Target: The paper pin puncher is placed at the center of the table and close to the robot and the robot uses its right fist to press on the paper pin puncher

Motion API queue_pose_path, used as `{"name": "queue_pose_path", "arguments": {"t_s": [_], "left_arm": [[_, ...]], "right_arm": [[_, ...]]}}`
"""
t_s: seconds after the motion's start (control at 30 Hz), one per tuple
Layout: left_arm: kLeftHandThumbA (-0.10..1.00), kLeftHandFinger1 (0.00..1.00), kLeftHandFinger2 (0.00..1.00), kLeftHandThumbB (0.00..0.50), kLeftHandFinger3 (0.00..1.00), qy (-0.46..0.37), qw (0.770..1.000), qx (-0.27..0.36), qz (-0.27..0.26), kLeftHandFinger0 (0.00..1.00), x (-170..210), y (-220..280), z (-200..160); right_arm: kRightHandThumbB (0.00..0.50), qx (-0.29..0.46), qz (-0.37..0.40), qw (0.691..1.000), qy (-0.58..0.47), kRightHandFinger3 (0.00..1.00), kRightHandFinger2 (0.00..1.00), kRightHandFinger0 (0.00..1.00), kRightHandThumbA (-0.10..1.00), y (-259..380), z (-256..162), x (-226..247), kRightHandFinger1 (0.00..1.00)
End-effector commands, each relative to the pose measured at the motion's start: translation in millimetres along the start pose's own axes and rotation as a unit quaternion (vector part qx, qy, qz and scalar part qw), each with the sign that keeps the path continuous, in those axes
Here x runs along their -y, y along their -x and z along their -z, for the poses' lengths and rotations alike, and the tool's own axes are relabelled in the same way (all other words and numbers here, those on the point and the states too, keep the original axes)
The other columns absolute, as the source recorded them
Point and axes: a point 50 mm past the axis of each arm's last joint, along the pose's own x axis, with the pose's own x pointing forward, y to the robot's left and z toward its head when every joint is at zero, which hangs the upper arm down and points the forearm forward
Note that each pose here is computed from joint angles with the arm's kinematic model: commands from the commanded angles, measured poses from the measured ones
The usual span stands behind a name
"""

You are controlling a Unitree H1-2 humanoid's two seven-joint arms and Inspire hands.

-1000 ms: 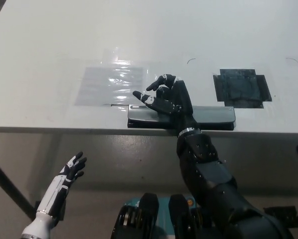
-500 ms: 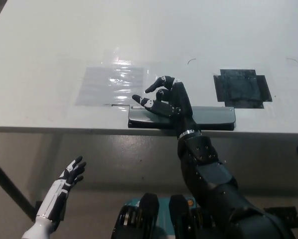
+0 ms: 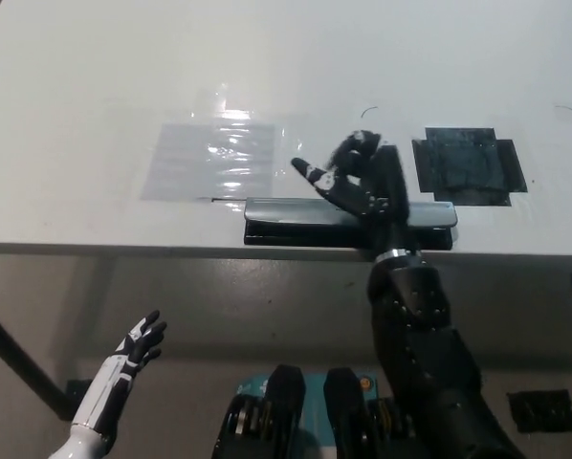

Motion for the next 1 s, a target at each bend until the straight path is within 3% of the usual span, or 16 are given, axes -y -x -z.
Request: {"name": "queue_pose_path", "arguments": {"t_s": [0.0,0.07,0.13,0.23,0.3,0.47,0.57,0.63,0.7,0.73,0.83,0.87,0.9,0.93,0.97], "left_arm": [[1.0,1.0,1.0,0.214,1.0,-0.018,0.999,0.046,0.011,1.0,-6.4,-10.6,-19.3],[1.0,1.0,1.0,0.223,1.0,-0.017,0.999,0.048,0.011,1.0,-7.9,-11.7,-19.7],[1.0,1.0,1.0,0.218,1.0,-0.02,0.999,0.05,0.01,1.0,-9.1,-12.2,-20.4],[1.0,1.0,1.0,0.213,1.0,-0.02,0.998,0.053,0.009,1.0,-9.6,-14.9,-21.7],[1.0,1.0,1.0,0.219,1.0,-0.02,0.998,0.054,0.008,1.0,-10.0,-15.3,-21.6],[1.0,1.0,1.0,0.224,1.0,-0.02,0.998,0.051,0.009,1.0,-10.9,-16.2,-22.3],[1.0,1.0,1.0,0.213,1.0,-0.021,0.998,0.051,0.011,1.0,-10.8,-16.3,-22.1],[1.0,1.0,1.0,0.197,1.0,-0.022,0.998,0.051,0.014,1.0,-10.3,-14.3,-21.5],[1.0,1.0,1.0,0.2,1.0,-0.022,0.998,0.05,0.014,1.0,-9.5,-13.8,-21.2],[1.0,1.0,1.0,0.196,1.0,-0.022,0.998,0.05,0.012,1.0,-9.4,-13.5,-21.2],[1.0,1.0,1.0,0.198,1.0,-0.02,0.999,0.046,0.017,1.0,-6.5,-11.3,-18.5],[1.0,1.0,1.0,0.192,1.0,-0.019,0.999,0.045,0.017,1.0,-5.2,-12.1,-17.9],[1.0,1.0,1.0,0.193,1.0,-0.02,0.999,0.047,0.015,1.0,-7.4,-15.0,-18.5],[1.0,1.0,1.0,0.194,1.0,-0.021,0.999,0.047,0.015,1.0,-8.0,-15.6,-18.6],[1.0,1.0,1.0,0.203,1.0,-0.025,0.999,0.044,0.011,1.0,-10.6,-11.1,-17.5]], "right_arm": [[0.181,0.216,-0.051,0.974,-0.039,0.0,0.0,0.0,1.0,-11.3,-183.5,-10.6,0.0],[0.175,0.249,-0.063,0.966,-0.037,0.0,0.0,0.0,1.0,6.6,-209.5,-4.1,0.0],[0.131,0.267,-0.061,0.962,-0.015,0.0,0.0,0.0,1.0,27.5,-223.2,4.6,0.0],[0.203,0.282,-0.069,0.957,-0.006,0.0,0.0,0.0,1.0,58.1,-228.8,26.8,0.0],[0.223,0.28,-0.076,0.957,0.001,0.0,0.0,0.0,1.0,74.3,-230.3,37.3,0.0],[0.193,0.259,-0.061,0.962,0.06,0.0,0.0,0.0,1.0,130.2,-219.0,71.8,0.0],[0.212,0.234,-0.036,0.969,0.078,0.0,0.0,0.0,1.0,152.4,-203.5,83.9,0.0],[0.151,0.196,-0.03,0.977,0.074,0.0,0.0,0.0,1.0,173.3,-178.2,96.6,0.0],[0.146,0.158,-0.015,0.985,0.069,0.0,0.0,0.0,1.0,183.7,-161.3,103.0,0.0],[0.107,0.136,-0.004,0.988,0.075,0.0,0.0,0.0,1.0,191.0,-146.2,108.2,0.0],[0.07,0.09,0.017,0.993,0.073,0.0,0.0,0.0,1.0,211.8,-116.4,121.6,0.0],[0.069,0.077,0.015,0.994,0.071,0.1,0.04,0.26,1.0,213.7,-111.5,124.9,0.01],[0.131,0.048,0.011,0.996,0.068,0.3,0.28,0.29,1.0,215.5,-96.3,131.1,0.21],[0.121,0.043,0.009,0.997,0.068,0.33,0.25,0.23,1.0,215.9,-93.6,132.2,0.21],[0.215,-0.003,0.004,0.995,0.104,0.86,0.84,0.64,1.0,224.4,-76.7,134.6,0.71]]}}
